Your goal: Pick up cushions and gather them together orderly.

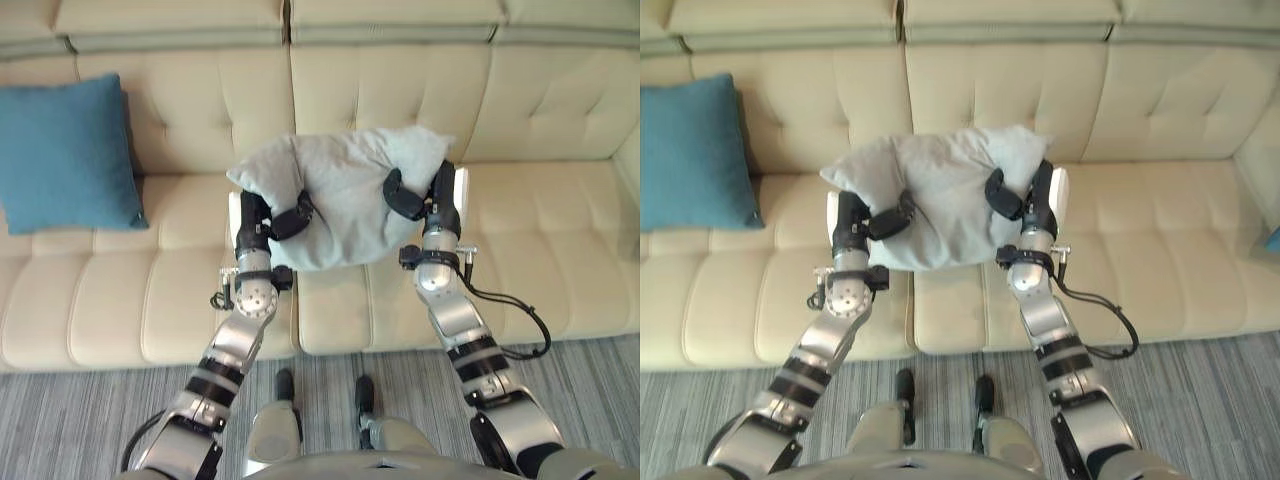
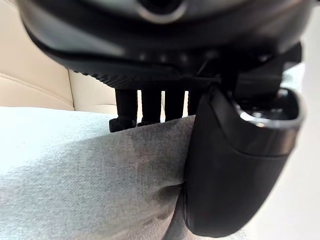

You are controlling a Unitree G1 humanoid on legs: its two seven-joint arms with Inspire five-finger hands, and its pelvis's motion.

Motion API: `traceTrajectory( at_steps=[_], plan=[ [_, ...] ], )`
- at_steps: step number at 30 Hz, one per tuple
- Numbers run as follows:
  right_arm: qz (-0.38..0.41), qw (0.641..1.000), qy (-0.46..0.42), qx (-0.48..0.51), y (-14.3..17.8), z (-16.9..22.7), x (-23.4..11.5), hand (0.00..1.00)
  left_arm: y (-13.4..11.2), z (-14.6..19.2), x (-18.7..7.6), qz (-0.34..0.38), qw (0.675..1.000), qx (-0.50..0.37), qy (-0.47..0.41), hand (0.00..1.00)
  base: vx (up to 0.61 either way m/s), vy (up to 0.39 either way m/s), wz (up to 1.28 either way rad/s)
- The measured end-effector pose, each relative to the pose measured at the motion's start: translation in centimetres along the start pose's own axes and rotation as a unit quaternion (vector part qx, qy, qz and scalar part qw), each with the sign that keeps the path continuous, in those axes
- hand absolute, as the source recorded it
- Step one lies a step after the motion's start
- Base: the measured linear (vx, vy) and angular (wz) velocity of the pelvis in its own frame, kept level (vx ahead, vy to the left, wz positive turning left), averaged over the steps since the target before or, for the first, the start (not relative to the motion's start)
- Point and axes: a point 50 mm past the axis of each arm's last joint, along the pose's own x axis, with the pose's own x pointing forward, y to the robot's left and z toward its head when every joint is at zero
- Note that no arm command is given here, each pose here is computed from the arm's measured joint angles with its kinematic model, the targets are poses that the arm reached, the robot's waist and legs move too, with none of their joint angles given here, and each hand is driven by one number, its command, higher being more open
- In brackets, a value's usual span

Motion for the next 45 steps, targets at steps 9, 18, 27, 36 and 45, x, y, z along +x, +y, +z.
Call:
traceTrajectory(
  at_steps=[9,18,27,36,45],
  plan=[
    [-0.033,0.997,-0.062,0.014,0.6,5.2,4.7,1.0,1.5,5.4,6.4,0.056,0.995,0.033,-0.082,1.0,-0.08,-0.004,0.07],
    [-0.066,0.99,-0.106,0.07,0.8,9.9,6.8,1.0,4.0,11.4,10.4,0.125,0.978,0.054,-0.157,1.0,-0.01,-0.002,-0.01],
    [-0.103,0.982,-0.138,0.08,-1.6,13.8,10.0,1.0,7.1,16.2,12.5,0.176,0.96,0.079,-0.205,1.0,0.01,-0.021,0.05],
    [-0.183,0.967,-0.16,0.075,-8.0,15.7,12.3,1.0,13.0,18.2,12.6,0.26,0.941,0.031,-0.215,1.0,0.03,0.001,0.01],
    [-0.238,0.962,-0.093,0.094,-13.6,8.6,10.3,1.0,18.7,12.9,8.5,0.319,0.928,-0.016,-0.192,1.0,0.01,0.009,0.03]
  ],
)
